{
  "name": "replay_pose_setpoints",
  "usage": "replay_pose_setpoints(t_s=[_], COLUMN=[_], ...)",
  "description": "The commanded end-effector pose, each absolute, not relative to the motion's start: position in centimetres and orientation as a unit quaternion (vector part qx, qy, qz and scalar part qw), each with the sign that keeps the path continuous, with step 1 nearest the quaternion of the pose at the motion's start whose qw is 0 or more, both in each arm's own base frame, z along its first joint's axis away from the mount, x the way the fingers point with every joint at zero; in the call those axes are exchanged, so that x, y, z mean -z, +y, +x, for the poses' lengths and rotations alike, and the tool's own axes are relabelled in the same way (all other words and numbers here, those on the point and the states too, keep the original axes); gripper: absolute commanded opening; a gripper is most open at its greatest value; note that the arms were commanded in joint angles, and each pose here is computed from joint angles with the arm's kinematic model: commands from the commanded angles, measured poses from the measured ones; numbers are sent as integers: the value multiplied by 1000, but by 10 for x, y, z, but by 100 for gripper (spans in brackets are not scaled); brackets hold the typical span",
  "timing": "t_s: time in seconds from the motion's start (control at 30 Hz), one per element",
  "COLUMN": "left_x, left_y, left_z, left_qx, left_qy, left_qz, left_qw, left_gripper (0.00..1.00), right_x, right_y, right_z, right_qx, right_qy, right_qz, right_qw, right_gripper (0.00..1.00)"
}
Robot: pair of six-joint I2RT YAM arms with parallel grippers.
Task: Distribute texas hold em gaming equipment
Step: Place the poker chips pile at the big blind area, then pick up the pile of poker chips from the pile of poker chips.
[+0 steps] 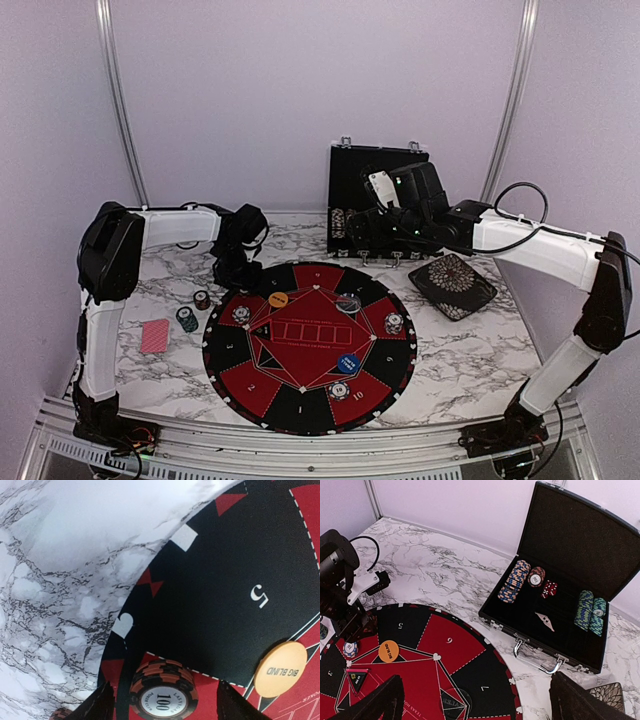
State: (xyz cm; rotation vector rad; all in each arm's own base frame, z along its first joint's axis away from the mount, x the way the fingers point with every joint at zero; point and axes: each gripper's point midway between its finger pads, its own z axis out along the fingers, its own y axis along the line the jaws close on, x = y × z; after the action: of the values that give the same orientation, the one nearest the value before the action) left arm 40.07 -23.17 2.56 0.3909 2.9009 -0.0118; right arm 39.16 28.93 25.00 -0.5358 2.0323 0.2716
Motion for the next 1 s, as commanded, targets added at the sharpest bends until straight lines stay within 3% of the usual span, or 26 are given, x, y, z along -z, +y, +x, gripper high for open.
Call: replay_pose_setpoints(t_s=[0.0,0.4,0.97], left_x=[-71,-122,-114], left_y=[-242,-214,-140], left_z=[408,398,363], left_qx=[24,18,-6], left_qy=[979,975,983], left_qz=[137,106,46], left_qw=[147,193,175], left_gripper=[73,78,78], right_x=[-263,-263,-260], right_y=[291,292,295], right_z=[398,397,396], right_qx=[-117,-119,-127], right_qy=[832,833,834], right_qz=[-215,-216,-219], right_qw=[497,495,490], right_gripper=[98,98,98])
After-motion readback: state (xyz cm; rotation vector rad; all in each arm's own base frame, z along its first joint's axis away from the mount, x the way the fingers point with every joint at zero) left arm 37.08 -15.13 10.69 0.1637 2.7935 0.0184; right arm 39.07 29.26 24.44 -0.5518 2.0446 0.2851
